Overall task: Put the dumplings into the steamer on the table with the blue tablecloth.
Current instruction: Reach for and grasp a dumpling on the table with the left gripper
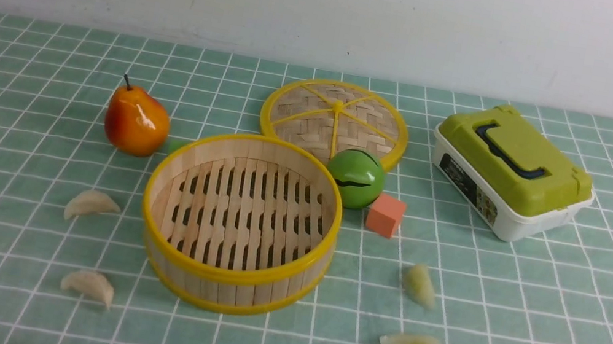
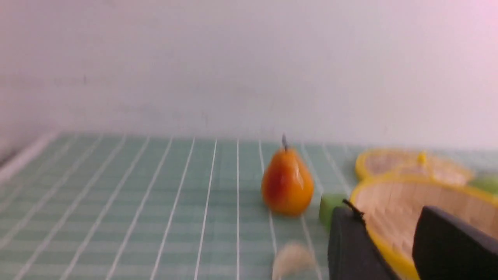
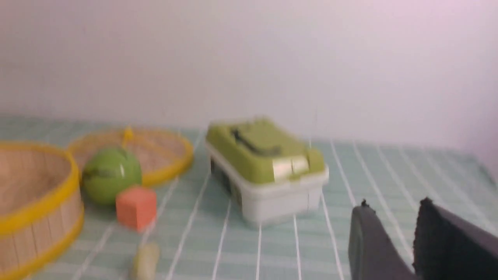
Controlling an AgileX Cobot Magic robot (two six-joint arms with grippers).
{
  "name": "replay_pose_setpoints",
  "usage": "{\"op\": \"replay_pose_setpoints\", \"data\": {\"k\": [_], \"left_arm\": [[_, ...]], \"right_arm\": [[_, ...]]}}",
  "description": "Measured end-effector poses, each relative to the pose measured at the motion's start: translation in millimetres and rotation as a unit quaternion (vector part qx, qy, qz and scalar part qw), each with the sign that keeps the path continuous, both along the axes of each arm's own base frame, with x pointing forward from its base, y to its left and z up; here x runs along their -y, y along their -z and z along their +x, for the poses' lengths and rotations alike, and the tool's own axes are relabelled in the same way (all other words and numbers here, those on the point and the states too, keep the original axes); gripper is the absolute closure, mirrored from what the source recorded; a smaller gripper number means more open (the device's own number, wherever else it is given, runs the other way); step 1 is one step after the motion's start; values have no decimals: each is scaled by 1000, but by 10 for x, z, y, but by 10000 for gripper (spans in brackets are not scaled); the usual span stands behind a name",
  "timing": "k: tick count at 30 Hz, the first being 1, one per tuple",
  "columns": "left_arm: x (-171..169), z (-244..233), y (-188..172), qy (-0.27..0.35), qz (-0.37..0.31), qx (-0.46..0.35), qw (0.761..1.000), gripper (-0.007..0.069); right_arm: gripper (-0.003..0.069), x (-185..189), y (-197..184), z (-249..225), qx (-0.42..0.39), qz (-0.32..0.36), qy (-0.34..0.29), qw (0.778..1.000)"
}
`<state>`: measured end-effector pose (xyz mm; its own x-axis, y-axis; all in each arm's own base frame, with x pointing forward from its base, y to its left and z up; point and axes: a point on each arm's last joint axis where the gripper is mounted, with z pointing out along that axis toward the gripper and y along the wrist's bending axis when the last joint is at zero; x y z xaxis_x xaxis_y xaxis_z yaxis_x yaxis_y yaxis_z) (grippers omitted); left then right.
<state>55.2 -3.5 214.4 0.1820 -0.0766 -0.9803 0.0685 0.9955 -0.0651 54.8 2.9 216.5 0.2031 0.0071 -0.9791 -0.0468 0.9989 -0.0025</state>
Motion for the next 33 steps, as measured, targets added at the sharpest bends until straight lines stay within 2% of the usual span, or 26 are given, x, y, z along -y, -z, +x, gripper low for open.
{"op": "replay_pose_setpoints", "data": {"k": [2, 5, 8, 12, 15, 17, 18, 19, 22, 23, 25, 26, 28, 31, 33], "left_arm": [[9, -28, -108, 6, -1, 61, 998, 388], [17, -68, -209, 12, -7, 121, 993, 388], [23, -126, -316, 36, -57, 182, 981, 388], [15, -136, -349, 72, -156, 180, 968, 407], [4, -149, -527, 73, -195, 137, 968, 492], [-8, -209, -820, 65, -201, 115, 971, 585], [-9, -194, -804, 62, -202, 105, 972, 595], [-17, -205, -1037, 51, -198, 78, 976, 640], [-27, -22, -1317, 21, -191, -13, 981, 639], [-27, 19, -1336, 18, -190, -26, 981, 639], [-19, 297, -1350, 2, -190, -95, 977, 639], [-15, 379, -1337, -2, -193, -115, 974, 639], [9, 722, -1211, -17, -216, -212, 953, 639], [33, 944, -1095, -29, -228, -285, 930, 639], [65, 1221, -996, -39, -203, -377, 903, 639]], "right_arm": [[469, -9, -150, -45, 85, 15, -10, 996], [467, -15, -285, -113, 166, 50, -29, 984], [463, -20, -392, -189, 232, 91, -56, 967], [471, -21, -414, -205, 241, 128, -76, 959], [529, -18, -507, -203, 220, 134, -74, 963], [601, -10, -646, -214, 189, 135, -65, 970], [609, -8, -687, -225, 189, 135, -65, 971], [655, -1, -770, -215, 146, 135, -54, 979], [678, 11, -873, -97, 37, 115, -25, 992], [678, 11, -874, -85, 29, 112, -22, 993], [679, 20, -813, 97, -73, 93, 0, 993], [679, 21, -793, 129, -90, 92, 3, 992], [678, 25, -617, 322, -205, 96, 20, 974], [678, 8, -479, 430, -299, 124, 27, 946], [678, -49, -373, 514, -404, 113, 11, 908]]}}
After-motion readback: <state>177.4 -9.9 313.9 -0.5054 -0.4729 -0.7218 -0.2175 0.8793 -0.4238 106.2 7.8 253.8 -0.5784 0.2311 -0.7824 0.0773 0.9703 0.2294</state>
